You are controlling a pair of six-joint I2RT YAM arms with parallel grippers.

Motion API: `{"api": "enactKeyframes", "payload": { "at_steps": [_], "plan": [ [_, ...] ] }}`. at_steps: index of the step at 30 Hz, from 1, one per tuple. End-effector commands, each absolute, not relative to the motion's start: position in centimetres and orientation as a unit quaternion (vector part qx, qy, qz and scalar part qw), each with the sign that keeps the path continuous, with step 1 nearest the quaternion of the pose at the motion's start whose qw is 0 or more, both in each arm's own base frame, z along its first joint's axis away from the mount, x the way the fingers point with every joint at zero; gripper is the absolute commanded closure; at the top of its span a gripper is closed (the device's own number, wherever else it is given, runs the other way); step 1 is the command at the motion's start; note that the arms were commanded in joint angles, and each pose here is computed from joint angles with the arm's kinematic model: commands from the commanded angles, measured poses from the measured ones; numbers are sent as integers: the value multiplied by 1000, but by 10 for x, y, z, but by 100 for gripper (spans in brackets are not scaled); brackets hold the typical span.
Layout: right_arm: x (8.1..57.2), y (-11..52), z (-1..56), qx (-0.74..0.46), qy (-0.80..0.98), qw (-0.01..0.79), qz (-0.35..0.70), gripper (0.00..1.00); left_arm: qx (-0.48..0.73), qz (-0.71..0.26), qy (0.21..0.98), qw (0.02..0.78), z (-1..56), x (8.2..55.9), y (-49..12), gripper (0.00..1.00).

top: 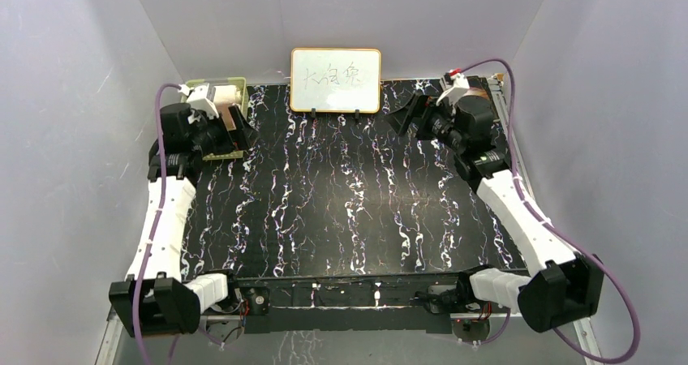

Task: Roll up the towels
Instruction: Reset both arms

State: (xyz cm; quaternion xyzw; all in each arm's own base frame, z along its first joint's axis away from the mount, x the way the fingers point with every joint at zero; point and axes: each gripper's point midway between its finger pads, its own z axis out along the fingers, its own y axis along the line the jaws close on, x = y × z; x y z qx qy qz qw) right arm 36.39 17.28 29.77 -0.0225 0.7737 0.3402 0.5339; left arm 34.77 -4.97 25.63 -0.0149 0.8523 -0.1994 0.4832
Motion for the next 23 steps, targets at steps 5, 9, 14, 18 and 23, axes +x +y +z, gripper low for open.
{"api": "enactKeyframes", "payload": {
  "at_steps": [5, 9, 14, 18, 23],
  "plan": [
    [364, 156, 296, -2, 773, 559, 301, 2, -34, -194, 800, 566, 311, 321, -49, 2],
    [362, 157, 295, 2, 772, 557, 308, 2, -37, -185, 799, 571, 314, 321, -46, 2],
    [361, 155, 294, 5, 769, 561, 305, 2, -35, -184, 794, 579, 318, 323, -46, 2],
    [359, 152, 298, 3, 764, 571, 300, 2, -28, -185, 789, 585, 319, 326, -47, 2],
    [357, 157, 300, 0, 760, 568, 316, 2, -19, -198, 775, 600, 328, 329, -51, 2]
  ]
}}
